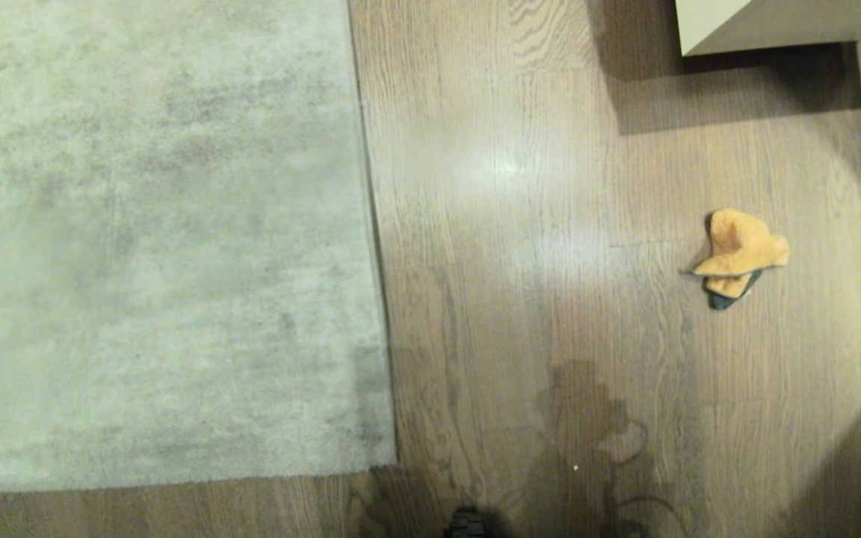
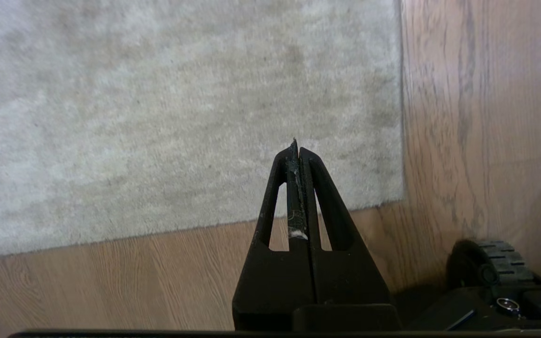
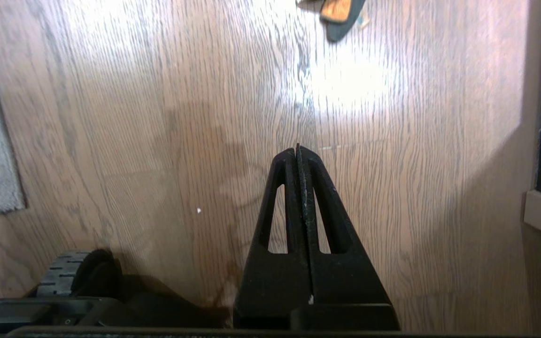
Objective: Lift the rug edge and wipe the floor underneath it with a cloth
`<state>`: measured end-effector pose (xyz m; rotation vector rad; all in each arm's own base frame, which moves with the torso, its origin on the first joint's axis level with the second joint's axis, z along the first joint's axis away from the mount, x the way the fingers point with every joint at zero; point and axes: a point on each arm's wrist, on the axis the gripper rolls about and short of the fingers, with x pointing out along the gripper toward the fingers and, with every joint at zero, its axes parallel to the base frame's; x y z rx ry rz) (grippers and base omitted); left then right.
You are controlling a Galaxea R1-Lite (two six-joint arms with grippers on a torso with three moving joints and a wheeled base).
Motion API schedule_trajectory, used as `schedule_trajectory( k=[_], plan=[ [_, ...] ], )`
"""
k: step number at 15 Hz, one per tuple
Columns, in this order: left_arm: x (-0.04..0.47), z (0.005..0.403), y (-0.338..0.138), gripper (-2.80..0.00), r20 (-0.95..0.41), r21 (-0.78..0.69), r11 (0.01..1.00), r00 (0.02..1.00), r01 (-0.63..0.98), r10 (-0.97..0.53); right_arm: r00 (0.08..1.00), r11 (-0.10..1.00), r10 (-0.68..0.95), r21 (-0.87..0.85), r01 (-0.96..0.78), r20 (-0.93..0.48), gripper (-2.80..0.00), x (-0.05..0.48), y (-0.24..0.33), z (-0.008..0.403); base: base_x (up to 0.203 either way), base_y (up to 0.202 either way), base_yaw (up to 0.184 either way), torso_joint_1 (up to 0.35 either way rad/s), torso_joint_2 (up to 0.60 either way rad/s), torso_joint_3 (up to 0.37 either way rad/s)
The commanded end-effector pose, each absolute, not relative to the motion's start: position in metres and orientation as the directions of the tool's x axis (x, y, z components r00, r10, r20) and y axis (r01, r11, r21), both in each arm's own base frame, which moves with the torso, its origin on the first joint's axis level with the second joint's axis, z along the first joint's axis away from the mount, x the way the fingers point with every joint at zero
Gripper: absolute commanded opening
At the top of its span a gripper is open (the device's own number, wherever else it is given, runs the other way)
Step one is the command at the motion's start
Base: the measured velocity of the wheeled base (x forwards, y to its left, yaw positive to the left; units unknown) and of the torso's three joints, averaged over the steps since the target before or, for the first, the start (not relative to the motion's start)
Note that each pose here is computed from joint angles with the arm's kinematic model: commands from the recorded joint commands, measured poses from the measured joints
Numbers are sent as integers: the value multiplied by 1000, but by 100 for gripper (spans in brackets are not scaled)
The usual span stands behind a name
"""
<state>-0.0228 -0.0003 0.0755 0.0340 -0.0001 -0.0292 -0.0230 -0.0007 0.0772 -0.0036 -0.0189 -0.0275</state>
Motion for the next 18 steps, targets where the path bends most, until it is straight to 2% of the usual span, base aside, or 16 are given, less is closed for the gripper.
schedule_trajectory(
  k=[1,18],
  plan=[
    [-23,75,0,-280,0,34,999,1000,28,-28,999,1000,-28,-4,28,18,-280,-23,-1,77,0,0,0,3,2,205],
    [-23,75,0,-280,0,35,999,1000,28,-28,999,1000,-28,-4,28,18,-280,-23,-1,77,0,0,0,2,3,201]
  ],
)
